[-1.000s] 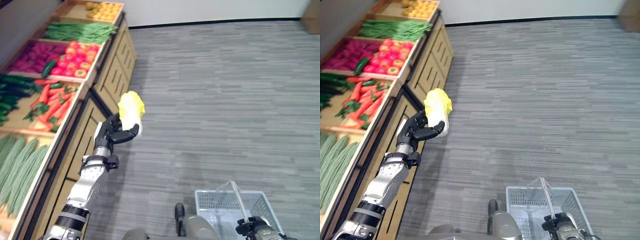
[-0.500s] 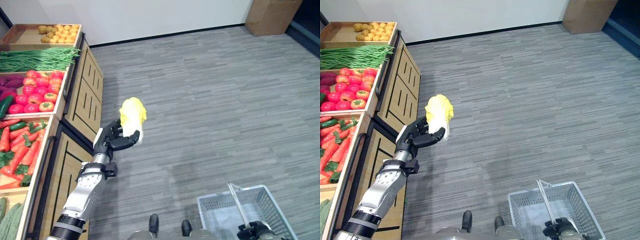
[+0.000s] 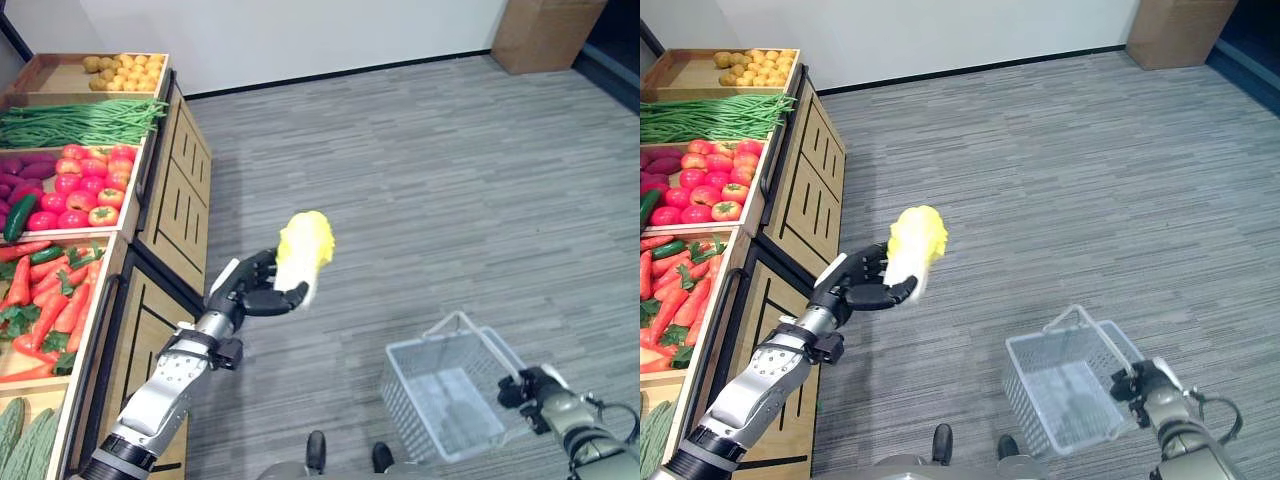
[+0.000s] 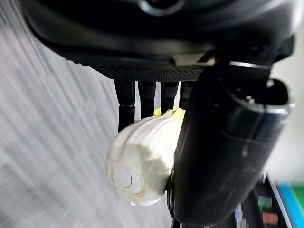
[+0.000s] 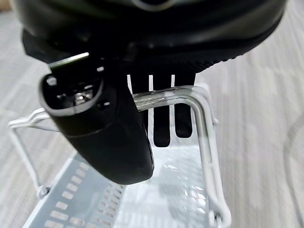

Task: Get the vegetables into the basket

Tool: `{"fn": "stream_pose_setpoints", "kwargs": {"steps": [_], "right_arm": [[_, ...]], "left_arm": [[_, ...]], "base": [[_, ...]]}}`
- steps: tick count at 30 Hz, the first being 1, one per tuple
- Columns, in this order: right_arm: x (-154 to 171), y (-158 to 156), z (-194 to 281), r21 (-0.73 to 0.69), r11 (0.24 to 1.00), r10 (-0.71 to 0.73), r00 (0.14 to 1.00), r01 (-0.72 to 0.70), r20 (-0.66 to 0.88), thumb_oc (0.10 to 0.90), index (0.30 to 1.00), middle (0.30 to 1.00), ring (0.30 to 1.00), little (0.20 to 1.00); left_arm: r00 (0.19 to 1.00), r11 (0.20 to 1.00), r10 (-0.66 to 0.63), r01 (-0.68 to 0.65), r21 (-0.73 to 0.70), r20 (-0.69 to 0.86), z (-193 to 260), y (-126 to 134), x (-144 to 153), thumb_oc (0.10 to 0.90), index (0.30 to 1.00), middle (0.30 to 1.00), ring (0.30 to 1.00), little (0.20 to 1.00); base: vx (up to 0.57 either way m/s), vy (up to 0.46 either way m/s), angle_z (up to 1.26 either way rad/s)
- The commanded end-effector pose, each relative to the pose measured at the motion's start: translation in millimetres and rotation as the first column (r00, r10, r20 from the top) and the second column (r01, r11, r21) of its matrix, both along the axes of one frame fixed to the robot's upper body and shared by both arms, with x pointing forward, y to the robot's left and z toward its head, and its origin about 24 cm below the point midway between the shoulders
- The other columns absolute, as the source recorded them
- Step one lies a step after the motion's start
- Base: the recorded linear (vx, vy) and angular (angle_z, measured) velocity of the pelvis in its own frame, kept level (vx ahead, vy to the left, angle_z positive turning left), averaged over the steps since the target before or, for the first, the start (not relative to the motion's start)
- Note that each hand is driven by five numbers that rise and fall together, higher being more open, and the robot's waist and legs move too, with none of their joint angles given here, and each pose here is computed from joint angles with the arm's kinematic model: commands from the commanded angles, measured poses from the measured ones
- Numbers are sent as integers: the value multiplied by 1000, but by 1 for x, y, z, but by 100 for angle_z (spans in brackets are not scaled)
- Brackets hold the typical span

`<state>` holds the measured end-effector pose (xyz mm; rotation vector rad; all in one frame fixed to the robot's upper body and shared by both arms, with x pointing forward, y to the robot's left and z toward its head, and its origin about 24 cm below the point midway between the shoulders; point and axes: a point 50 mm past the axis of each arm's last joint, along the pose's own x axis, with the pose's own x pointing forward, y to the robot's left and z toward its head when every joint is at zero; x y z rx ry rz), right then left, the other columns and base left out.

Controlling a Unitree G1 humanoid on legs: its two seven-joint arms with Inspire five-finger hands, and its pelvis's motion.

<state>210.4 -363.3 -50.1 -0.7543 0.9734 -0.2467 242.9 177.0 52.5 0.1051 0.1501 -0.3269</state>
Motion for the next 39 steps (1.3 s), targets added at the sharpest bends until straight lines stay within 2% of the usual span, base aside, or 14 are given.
{"fn": "stream_pose_setpoints", "kwargs": {"steps": [1, 5, 7, 10, 13, 14, 17, 22, 24, 26, 33, 39], "right_arm": [[63, -11, 72, -136, 988, 107, 968, -77, 228, 400, 300, 300, 300, 300], [99, 9, 104, -177, 971, 209, 926, -159, 315, 400, 300, 300, 300, 300], [105, 14, 109, -184, 967, 230, 917, -177, 326, 400, 300, 300, 300, 300], [134, 42, 141, -262, 918, 381, 844, -297, 377, 400, 300, 300, 300, 300], [140, 52, 152, -291, 897, 430, 811, -334, 397, 400, 300, 300, 300, 300], [147, 67, 167, -338, 860, 501, 759, -382, 416, 400, 300, 300, 300, 300], [154, 90, 183, -381, 818, 572, 681, -431, 457, 400, 300, 300, 300, 300], [154, 125, 201, -404, 769, 637, 549, -495, 541, 400, 300, 300, 300, 300], [152, 129, 203, -408, 761, 647, 531, -505, 548, 400, 300, 300, 300, 300], [148, 146, 204, -398, 739, 662, 473, -544, 582, 400, 300, 300, 300, 300], [131, 174, 185, -336, 678, 689, 407, -653, 599, 400, 300, 300, 300, 300], [115, 191, 163, -276, 630, 705, 385, -726, 596, 400, 300, 300, 300, 300]], "left_arm": [[960, 988, -106, 132, -84, 259, 61, -25, 20, 400, 300, 300, 300, 300], [959, 979, -172, 192, -66, 227, 55, -43, 24, 400, 300, 300, 300, 300], [958, 977, -186, 204, -63, 219, 54, -48, 25, 400, 300, 300, 300, 300], [958, 972, -232, 237, -7, 167, 40, -62, 31, 400, 300, 300, 300, 300], [959, 971, -237, 237, 19, 153, 36, -65, 34, 400, 300, 300, 300, 300], [959, 968, -251, 246, 58, 128, 28, -71, 38, 400, 300, 300, 300, 300], [963, 962, -256, 245, 123, 84, 13, -81, 44, 400, 300, 300, 300, 300], [965, 939, -259, 242, 243, 40, -5, -93, 52, 400, 300, 300, 300, 300], [963, 932, -266, 247, 264, 40, -7, -97, 54, 400, 300, 300, 300, 300], [961, 902, -276, 259, 344, 2, -20, -105, 56, 400, 300, 300, 300, 300], [956, 826, -288, 278, 490, -58, -44, -121, 57, 400, 300, 300, 300, 300], [953, 791, -281, 297, 535, -114, -62, -130, 52, 400, 300, 300, 300, 300]], "base": [[0, 0, 0], [2, -15, 1], [0, 0, 0], [0, 0, 0], [-6, -14, -5], [-3, -18, -7], [1, -19, -6], [-1, -9, -6], [0, 0, 0], [0, 0, 0], [-11, -8, -8], [-3, -4, -7]]}}
